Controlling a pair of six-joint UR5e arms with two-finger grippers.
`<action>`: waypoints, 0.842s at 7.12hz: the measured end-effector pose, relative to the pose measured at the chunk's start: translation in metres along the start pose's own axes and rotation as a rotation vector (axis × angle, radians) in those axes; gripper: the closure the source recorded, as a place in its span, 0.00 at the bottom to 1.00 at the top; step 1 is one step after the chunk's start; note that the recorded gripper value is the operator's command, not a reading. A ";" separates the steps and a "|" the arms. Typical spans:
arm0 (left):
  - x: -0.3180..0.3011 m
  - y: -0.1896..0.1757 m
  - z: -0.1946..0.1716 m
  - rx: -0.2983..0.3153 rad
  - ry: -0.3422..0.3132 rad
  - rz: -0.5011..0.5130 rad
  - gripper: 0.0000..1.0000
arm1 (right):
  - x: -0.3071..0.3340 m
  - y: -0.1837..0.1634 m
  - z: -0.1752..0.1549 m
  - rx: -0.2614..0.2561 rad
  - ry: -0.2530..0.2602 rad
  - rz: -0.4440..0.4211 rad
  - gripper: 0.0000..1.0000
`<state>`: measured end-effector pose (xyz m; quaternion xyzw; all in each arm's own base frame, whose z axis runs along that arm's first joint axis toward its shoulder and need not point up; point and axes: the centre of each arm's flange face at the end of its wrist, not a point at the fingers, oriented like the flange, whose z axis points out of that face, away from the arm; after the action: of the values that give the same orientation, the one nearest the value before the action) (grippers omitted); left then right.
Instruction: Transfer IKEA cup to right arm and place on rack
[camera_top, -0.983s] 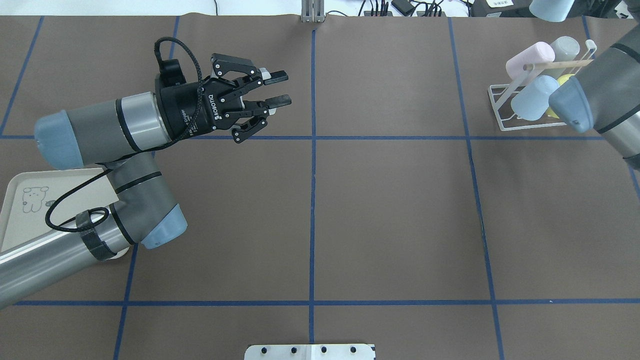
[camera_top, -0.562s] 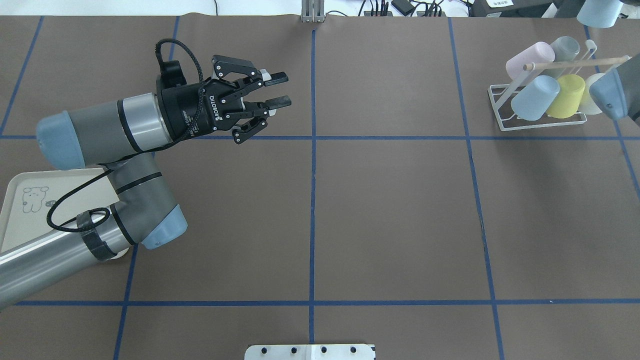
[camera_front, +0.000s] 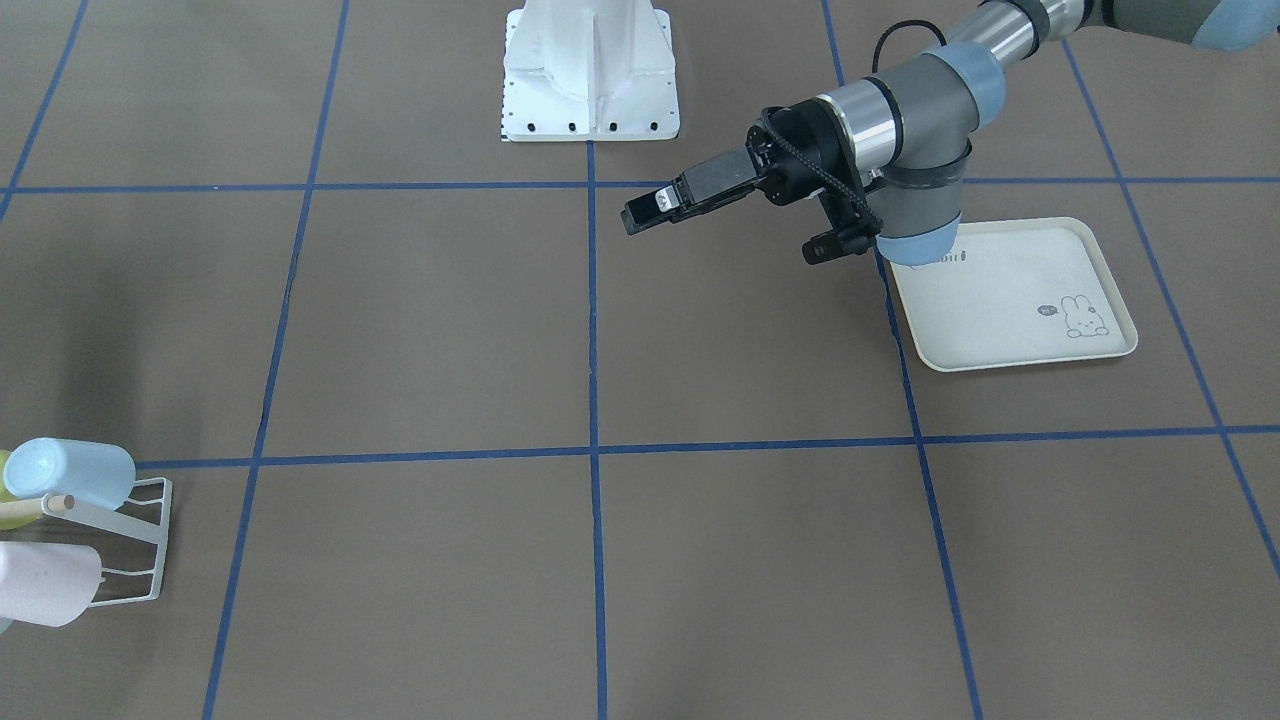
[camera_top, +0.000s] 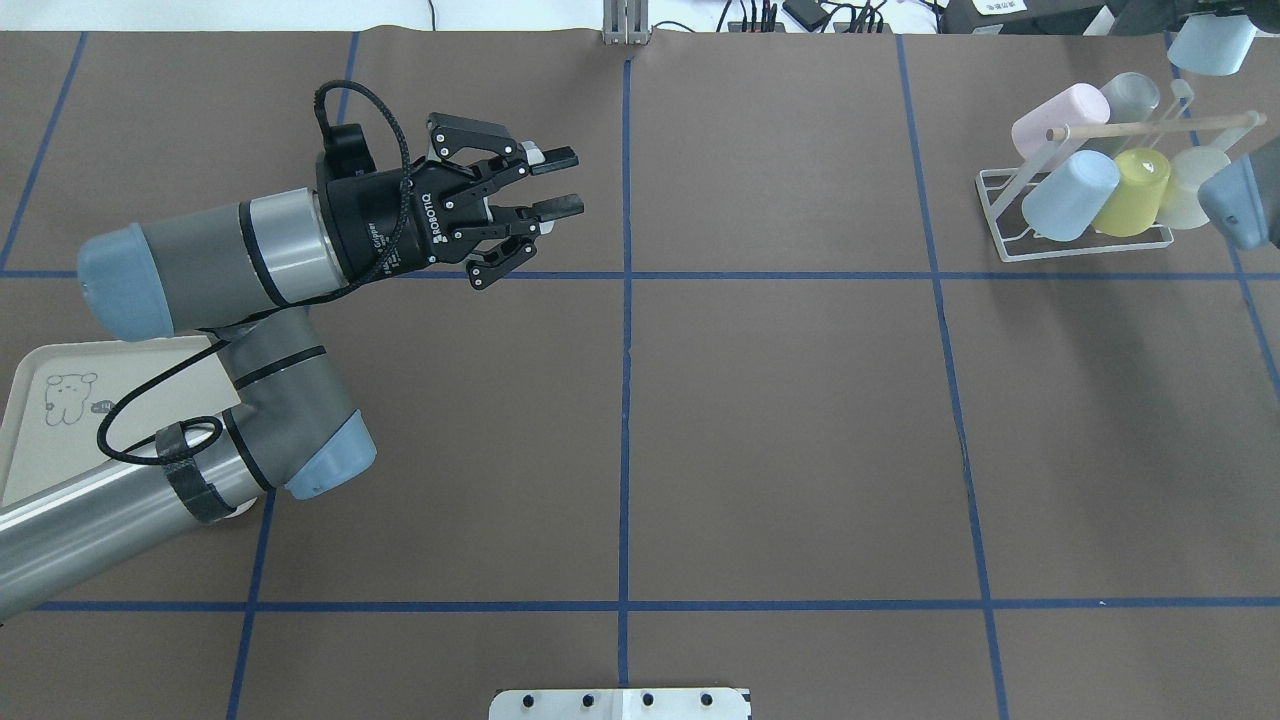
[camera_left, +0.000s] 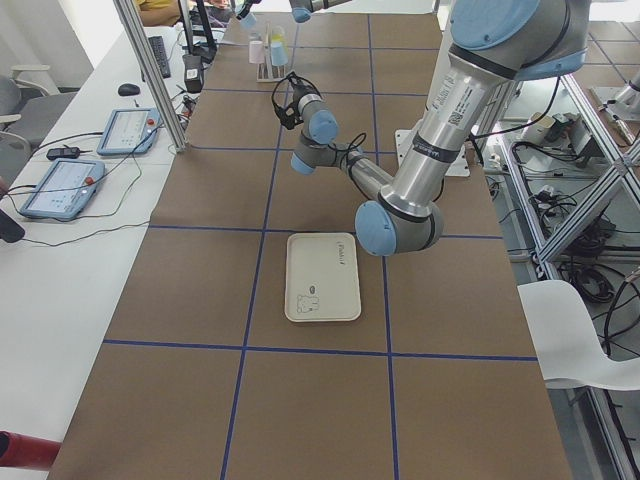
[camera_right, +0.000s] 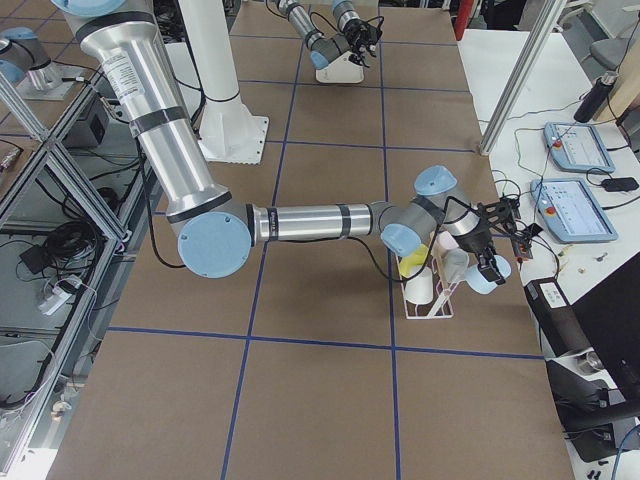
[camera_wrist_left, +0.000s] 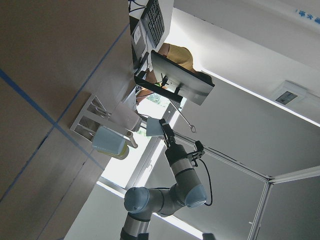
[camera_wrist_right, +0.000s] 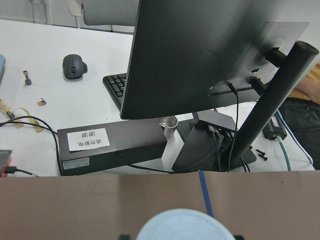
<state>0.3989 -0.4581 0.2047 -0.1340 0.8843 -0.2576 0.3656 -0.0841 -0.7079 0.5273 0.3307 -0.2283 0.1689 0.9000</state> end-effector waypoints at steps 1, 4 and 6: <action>0.000 0.000 0.000 0.000 0.000 0.000 0.54 | -0.001 0.000 -0.004 0.007 -0.008 0.003 1.00; 0.000 0.000 0.001 -0.001 0.000 0.000 0.54 | 0.002 0.010 -0.006 0.006 -0.015 0.001 1.00; 0.000 0.001 0.001 -0.002 0.000 -0.001 0.54 | 0.000 0.022 -0.003 0.003 -0.026 -0.008 1.00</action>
<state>0.3997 -0.4576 0.2038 -0.1346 0.8845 -0.2569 0.3654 -0.0933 -0.6898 0.5363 0.3352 -0.2384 0.1612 0.8971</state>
